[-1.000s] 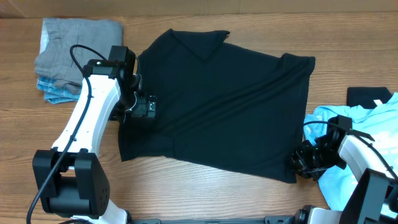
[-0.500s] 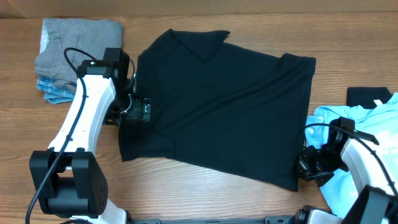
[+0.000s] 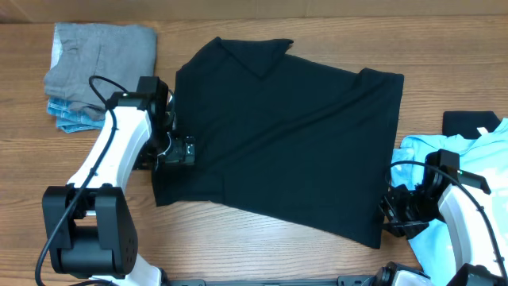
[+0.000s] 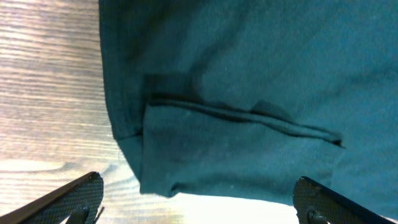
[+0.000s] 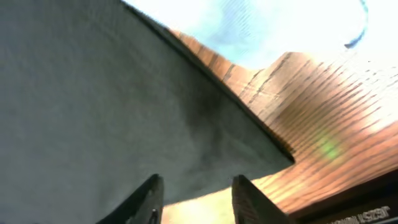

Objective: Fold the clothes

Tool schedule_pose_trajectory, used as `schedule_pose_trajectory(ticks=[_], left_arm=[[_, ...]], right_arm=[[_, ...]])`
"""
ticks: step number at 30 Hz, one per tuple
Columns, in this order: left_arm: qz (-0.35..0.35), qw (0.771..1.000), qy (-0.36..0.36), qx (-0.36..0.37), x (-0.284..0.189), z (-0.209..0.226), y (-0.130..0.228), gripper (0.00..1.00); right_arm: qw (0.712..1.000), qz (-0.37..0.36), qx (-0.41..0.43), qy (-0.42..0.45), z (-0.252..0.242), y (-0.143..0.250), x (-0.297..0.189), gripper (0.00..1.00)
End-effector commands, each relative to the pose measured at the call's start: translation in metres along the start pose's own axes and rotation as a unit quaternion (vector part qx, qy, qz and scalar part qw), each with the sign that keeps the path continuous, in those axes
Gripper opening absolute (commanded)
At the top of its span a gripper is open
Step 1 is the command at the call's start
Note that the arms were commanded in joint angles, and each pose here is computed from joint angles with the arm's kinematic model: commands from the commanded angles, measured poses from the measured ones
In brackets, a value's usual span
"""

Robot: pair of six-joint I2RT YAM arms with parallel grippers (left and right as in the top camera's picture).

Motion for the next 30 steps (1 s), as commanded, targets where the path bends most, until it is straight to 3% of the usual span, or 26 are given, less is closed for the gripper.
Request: schedule_pose_trajectory(ticks=[1,6,13,21,30], left_arm=[[-0.004,1.000,0.004,-0.009,0.007,0.002,0.001,1.00],[0.009,1.000,0.015,-0.010,0.021,0.001,0.008,1.00],[0.033,0.999,0.031,-0.011,0.025,0.000,0.016,1.00],[0.019,0.998,0.040,-0.047,0.024,0.021,0.007,1.00],[-0.034,0.991,0.128,0.032,0.021,0.010,-0.010,1.00]], right_arm=[[1.000,-0.016,-0.005,-0.012,0.004,-0.003,-0.008,0.61],[1.000,0.001,0.002,0.000,-0.001,0.003,-0.003,0.74],[0.998,0.024,0.057,0.000,-0.011,0.010,0.018,0.75],[0.998,0.012,0.054,-0.003,-0.015,0.008,0.030,0.75],[0.999,0.009,0.040,-0.006,-0.014,0.007,0.030,0.74]])
Point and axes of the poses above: each gripper's point midway between its finger pads, its own x axis out along the fingers, its own z axis along the line the jaws close on, y = z × x, the point moved 9 cm from there along -x, back along the fingers, and after that the axes turned 5 degrees about -x, right-handed, at the moved point
